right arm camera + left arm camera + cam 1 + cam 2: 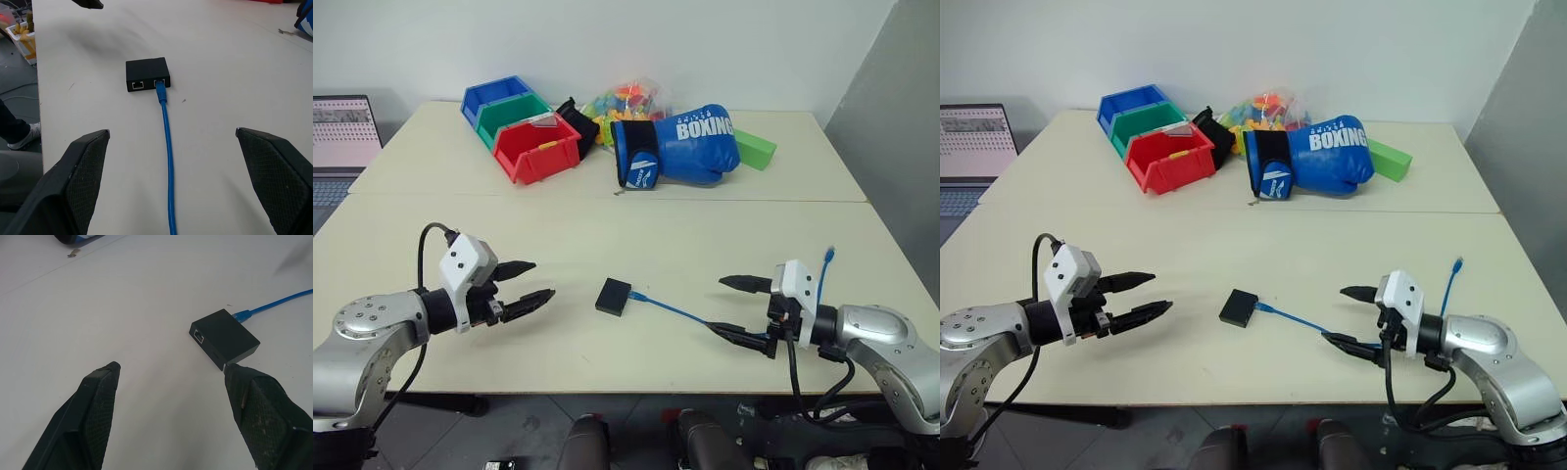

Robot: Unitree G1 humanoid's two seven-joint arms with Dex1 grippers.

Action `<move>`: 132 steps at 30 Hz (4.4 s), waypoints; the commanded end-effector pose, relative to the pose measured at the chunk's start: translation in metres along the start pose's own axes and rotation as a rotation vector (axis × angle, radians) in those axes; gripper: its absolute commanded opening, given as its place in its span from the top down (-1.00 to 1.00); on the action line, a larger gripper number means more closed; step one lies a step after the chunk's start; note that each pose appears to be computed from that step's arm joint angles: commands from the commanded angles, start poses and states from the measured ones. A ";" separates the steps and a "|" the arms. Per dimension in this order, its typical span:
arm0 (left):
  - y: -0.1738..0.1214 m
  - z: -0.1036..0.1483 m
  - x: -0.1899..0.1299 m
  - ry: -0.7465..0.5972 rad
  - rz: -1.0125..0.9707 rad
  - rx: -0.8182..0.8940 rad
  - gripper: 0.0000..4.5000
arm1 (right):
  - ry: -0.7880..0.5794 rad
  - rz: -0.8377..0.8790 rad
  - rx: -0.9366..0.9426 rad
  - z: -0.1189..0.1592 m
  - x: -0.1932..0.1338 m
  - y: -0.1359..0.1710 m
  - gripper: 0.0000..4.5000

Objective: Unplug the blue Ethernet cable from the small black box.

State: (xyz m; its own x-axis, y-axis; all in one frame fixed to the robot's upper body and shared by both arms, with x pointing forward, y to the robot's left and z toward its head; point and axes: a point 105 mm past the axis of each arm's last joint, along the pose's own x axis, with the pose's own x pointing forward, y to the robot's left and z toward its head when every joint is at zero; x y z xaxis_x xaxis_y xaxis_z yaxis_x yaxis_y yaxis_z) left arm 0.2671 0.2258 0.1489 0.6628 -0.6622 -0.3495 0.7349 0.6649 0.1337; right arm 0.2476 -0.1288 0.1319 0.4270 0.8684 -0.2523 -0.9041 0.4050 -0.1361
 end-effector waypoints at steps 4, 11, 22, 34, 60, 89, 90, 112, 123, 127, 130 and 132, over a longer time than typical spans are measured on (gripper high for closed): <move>-0.005 0.013 -0.006 -0.020 -0.012 0.050 -0.60 | -0.017 0.012 -0.041 0.006 -0.001 0.000 -0.94; -0.007 0.013 -0.006 -0.019 -0.016 0.046 -0.60 | -0.016 0.026 -0.046 0.009 0.001 0.000 -0.94; -0.025 -0.011 -0.005 0.062 -0.130 0.120 -0.60 | -0.016 0.045 -0.058 0.011 0.052 0.005 -0.94; -0.034 -0.013 -0.010 0.081 -0.260 0.148 -0.60 | 0.078 0.024 -0.064 -0.017 0.130 0.000 -0.94; -0.030 -0.017 0.008 -0.051 -0.290 -0.115 -0.62 | 0.093 0.040 -0.468 0.006 0.129 -0.013 0.95; -0.046 0.027 0.046 -0.249 -0.382 -0.478 -0.45 | -0.139 0.124 -1.089 0.087 0.117 0.012 0.95; -0.046 0.028 0.046 -0.254 -0.386 -0.487 -0.42 | -0.141 0.121 -1.090 0.087 0.117 0.011 0.95; -0.047 0.032 0.045 -0.256 -0.457 -0.536 0.65 | -0.126 0.175 -1.113 0.085 0.110 0.014 0.42; -0.059 0.028 0.048 -0.124 -0.581 -0.248 0.65 | -0.128 0.292 -0.476 0.082 0.078 0.019 -0.46; -0.062 0.037 0.052 -0.154 -0.619 -0.141 0.65 | -0.157 0.311 -0.072 0.082 0.074 0.020 -0.46; -0.063 0.042 0.053 -0.174 -0.632 -0.116 0.65 | -0.147 0.334 0.067 0.078 0.074 0.024 -0.46; -0.064 0.043 0.052 -0.181 -0.642 -0.104 0.65 | -0.143 0.339 0.118 0.077 0.075 0.026 -0.46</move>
State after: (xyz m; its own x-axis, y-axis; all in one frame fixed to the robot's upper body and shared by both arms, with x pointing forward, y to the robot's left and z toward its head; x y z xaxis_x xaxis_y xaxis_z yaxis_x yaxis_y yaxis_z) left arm 0.2635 0.1379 0.1550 0.1470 -0.9726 -0.1804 0.9663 0.1802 -0.1839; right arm 0.2610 -0.0309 0.1737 0.1117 0.9805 -0.1615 -0.9927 0.1174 0.0261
